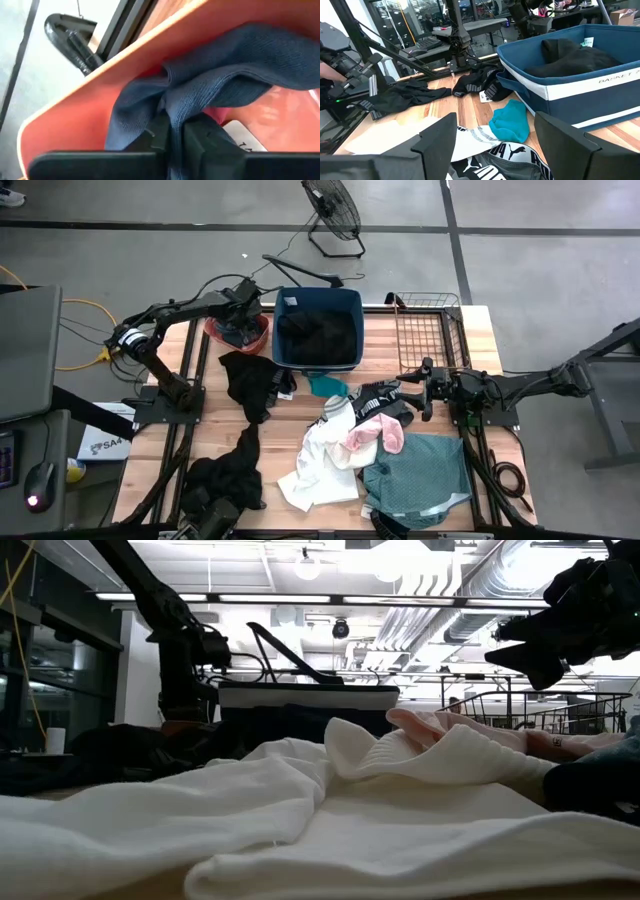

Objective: Pick & Place Cloths
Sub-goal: Put the dark blue sock into the orange bin, then put the blue sock into the orange bin, then put the light pink sock into the orange bin

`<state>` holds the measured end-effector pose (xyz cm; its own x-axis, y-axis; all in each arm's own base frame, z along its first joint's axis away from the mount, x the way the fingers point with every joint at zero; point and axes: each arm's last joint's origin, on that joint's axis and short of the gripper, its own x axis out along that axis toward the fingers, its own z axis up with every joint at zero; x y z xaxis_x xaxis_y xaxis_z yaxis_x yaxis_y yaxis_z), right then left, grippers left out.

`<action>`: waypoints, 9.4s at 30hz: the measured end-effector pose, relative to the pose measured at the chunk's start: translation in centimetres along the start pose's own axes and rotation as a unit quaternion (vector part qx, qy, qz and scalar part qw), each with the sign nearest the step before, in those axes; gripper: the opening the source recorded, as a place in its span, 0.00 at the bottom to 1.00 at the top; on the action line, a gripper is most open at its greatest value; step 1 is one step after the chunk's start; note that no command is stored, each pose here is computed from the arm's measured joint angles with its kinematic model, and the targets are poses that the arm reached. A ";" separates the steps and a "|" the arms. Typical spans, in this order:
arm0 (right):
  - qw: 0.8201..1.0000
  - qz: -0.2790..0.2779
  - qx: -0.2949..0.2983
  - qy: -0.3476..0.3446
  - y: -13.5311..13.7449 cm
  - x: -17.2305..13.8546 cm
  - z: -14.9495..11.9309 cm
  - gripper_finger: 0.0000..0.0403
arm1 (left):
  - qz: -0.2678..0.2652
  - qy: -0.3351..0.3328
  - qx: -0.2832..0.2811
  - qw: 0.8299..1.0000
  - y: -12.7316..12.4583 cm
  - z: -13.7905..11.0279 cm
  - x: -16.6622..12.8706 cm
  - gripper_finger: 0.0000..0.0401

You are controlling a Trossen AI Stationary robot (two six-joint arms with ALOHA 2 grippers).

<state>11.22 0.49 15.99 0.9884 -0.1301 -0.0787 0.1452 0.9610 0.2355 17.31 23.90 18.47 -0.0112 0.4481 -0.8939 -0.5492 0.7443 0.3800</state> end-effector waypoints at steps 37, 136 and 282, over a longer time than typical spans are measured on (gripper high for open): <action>1.000 0.000 0.000 0.000 0.0 0.0 0.0 0.64 | -0.057 0.025 -0.093 0.994 0.9 -0.1 -11.4 0.77; 1.000 -0.004 -0.004 0.014 0.0 0.2 -0.3 0.64 | -0.041 -0.365 0.321 0.873 -32.1 7.0 -11.6 0.01; 1.000 -0.004 -0.003 0.014 0.0 0.2 -0.3 0.64 | -0.144 -0.381 -0.018 0.913 -16.8 -7.7 -19.5 0.00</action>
<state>11.36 0.50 15.71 0.9855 -0.1307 -0.1080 0.1525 0.9616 0.2281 20.31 -1.22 27.69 0.7152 0.4614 -0.5250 -0.4651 0.8748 0.1352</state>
